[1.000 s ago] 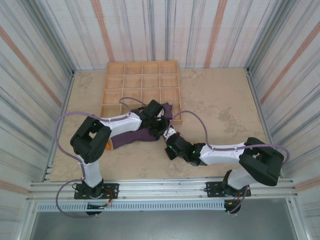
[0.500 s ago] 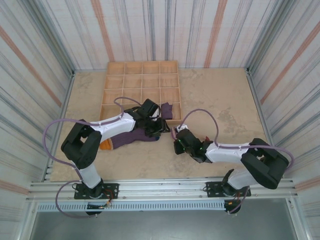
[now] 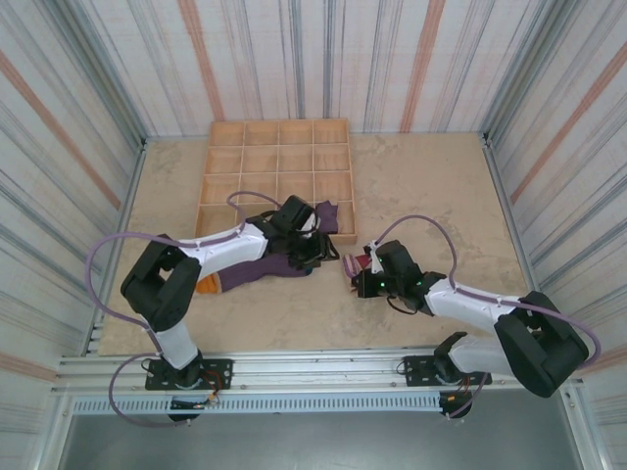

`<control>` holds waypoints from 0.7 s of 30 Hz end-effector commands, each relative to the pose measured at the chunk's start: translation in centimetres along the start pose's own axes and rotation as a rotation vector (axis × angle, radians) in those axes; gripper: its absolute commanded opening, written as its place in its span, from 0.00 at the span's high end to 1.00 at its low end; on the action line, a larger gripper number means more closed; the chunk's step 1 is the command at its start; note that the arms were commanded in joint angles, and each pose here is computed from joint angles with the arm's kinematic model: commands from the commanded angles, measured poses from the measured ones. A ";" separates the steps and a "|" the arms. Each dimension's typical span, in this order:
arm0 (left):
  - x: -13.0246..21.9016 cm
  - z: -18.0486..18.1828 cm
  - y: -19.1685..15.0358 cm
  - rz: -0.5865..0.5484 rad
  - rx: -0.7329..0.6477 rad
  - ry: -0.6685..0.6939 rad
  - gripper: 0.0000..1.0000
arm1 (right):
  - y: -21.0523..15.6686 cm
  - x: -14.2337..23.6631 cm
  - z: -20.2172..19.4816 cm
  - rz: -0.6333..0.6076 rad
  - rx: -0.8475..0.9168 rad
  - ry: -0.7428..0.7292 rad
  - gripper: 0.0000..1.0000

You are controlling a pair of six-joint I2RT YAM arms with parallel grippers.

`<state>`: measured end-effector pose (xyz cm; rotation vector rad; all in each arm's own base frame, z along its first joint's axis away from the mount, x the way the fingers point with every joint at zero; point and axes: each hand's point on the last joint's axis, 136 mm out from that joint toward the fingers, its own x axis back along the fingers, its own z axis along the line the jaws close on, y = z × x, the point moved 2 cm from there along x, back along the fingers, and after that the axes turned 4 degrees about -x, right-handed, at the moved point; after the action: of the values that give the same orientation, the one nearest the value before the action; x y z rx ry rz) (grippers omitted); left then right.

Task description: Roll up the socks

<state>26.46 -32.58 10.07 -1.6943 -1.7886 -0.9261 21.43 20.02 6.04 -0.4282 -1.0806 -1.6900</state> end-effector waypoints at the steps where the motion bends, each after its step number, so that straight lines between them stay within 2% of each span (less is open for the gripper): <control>1: -0.7 -1.5 -0.1 0.010 -0.016 -0.043 0.37 | -1.7 0.3 -0.2 0.085 -0.076 0.032 1.00; 7: -2.4 -1.7 -0.7 0.046 -0.014 -0.038 0.37 | -1.7 0.1 -0.4 0.088 -0.150 0.055 1.00; 17: -2.5 -1.1 -1.3 0.035 -0.020 -0.005 0.38 | -4.9 0.0 -4.3 0.138 -0.516 -0.038 1.00; 21: -2.9 -1.6 -1.4 0.043 -0.045 -0.009 0.38 | -5.9 0.5 -5.0 0.137 -0.591 -0.059 1.00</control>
<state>25.35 -35.11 8.63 -1.7497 -1.7474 -0.9196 20.38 18.56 4.89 -0.6091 -0.6536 -1.8863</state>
